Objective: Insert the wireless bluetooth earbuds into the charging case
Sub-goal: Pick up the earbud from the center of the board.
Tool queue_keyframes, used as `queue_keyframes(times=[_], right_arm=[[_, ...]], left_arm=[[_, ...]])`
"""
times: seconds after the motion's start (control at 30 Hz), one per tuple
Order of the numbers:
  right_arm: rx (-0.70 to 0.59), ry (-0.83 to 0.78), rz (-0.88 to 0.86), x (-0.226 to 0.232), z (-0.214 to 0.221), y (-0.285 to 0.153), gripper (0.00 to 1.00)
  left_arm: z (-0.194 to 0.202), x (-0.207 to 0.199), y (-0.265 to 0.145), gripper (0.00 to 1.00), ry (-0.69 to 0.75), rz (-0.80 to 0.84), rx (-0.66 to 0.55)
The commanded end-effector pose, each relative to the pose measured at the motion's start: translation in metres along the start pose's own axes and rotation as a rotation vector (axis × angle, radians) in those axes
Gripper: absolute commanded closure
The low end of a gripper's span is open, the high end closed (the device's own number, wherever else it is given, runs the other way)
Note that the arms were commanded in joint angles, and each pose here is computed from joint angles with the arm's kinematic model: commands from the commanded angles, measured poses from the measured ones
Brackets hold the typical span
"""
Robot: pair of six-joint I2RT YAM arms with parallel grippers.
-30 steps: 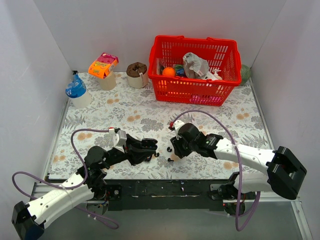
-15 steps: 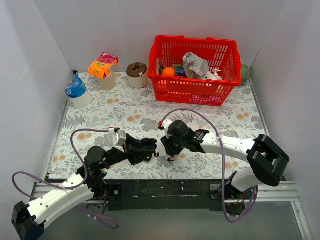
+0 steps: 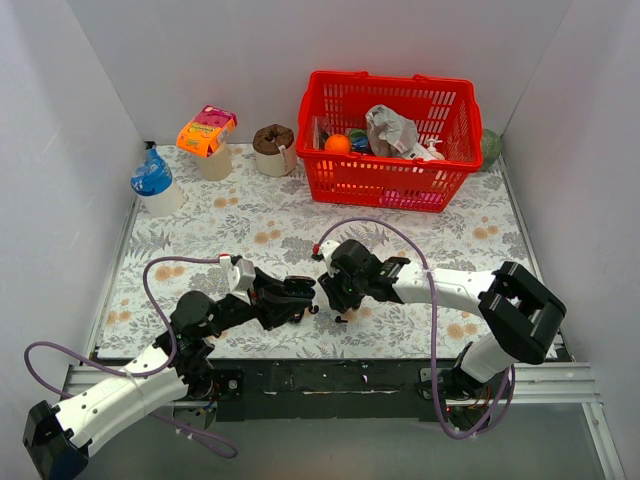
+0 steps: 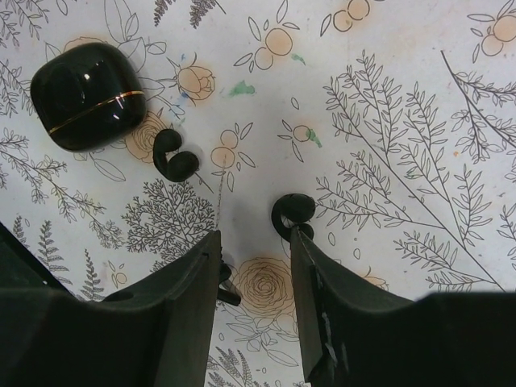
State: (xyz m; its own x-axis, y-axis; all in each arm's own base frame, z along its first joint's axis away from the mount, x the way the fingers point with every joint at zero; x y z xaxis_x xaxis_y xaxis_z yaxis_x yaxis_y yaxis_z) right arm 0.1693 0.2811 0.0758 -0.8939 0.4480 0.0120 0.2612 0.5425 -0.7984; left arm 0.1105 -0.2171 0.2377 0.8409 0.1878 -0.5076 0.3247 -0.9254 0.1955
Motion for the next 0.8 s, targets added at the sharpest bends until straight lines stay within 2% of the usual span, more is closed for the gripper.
queue_keyframes(times=[0.0, 0.5, 0.77], right_arm=[[-0.051, -0.022, 0.008, -0.002, -0.019, 0.002, 0.53], [-0.018, 0.001, 0.034, -0.011, -0.008, 0.009, 0.54], [-0.002, 0.024, 0.090, -0.022, -0.002, 0.009, 0.58]], left_arm=[[-0.004, 0.000, 0.001, 1.00, 0.011, -0.004, -0.011], [-0.002, 0.002, 0.001, 1.00, 0.003, -0.013, -0.004], [-0.002, 0.003, 0.002, 1.00, 0.001, -0.016, 0.000]])
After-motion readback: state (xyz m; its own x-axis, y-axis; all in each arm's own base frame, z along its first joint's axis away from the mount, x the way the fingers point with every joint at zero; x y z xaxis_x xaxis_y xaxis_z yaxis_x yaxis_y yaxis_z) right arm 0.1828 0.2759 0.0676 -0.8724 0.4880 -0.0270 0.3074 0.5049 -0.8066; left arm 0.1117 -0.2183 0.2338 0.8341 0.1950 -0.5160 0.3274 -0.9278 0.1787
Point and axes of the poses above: each gripper's point midway between its finger pads, its own y axis out along the fingers, its own x axis along the line the jaws close on, z = x × y, the point moved 4 cm from there along -y, back along the fingers, and after that the axes turned 15 degrees about -y, right-handed, at the moved point
